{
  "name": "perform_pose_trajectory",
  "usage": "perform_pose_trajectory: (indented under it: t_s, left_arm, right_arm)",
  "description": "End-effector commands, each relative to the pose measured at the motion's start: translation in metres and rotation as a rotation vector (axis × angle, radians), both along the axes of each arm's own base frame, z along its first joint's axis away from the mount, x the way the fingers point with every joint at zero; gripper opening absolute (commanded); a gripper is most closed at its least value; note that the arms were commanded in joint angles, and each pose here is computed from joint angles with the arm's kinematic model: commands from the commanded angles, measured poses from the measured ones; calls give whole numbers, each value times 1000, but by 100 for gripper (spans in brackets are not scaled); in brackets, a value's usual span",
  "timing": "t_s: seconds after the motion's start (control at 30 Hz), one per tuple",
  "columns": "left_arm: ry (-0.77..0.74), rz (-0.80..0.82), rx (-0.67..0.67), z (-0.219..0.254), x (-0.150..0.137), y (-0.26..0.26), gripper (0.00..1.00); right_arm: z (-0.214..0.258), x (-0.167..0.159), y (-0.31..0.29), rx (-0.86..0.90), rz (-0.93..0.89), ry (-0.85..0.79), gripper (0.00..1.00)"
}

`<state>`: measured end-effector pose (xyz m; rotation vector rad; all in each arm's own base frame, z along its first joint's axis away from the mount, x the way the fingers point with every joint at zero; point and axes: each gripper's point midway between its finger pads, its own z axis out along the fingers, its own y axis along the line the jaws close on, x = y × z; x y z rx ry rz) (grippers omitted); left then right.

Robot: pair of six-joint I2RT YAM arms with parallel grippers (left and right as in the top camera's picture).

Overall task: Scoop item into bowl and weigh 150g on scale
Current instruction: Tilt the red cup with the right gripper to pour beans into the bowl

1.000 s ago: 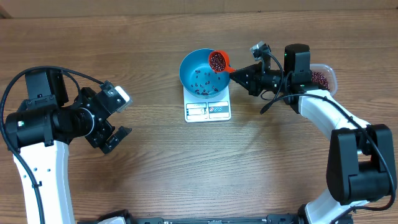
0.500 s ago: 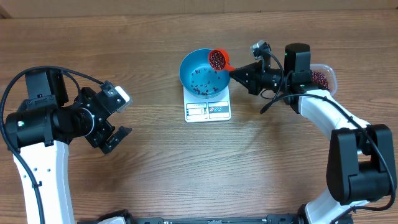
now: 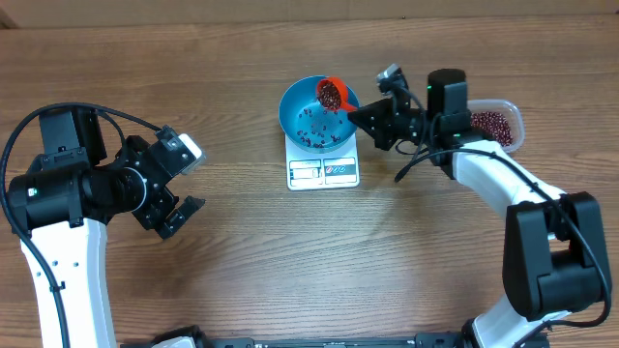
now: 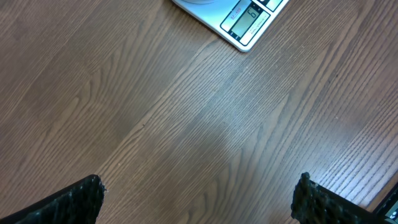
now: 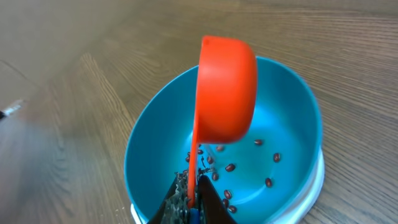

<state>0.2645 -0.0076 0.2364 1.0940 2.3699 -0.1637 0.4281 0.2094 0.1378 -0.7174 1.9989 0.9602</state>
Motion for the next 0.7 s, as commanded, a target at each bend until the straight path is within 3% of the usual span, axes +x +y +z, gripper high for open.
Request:
perform_pose_trajectory:
  t_s: [0.0, 0.27, 0.67]
  left_arm:
    - [-10, -26, 24, 0, 0, 2, 100]
    - [-10, -26, 24, 0, 0, 2, 100]
    - [-9, -26, 24, 0, 0, 2, 99]
  right_arm:
    - [-9, 3, 12, -77, -24, -39, 4]
    - [0, 14, 3, -228, -142, -131, 4]
    - [29, -13, -9, -365, -136, -187, 4]
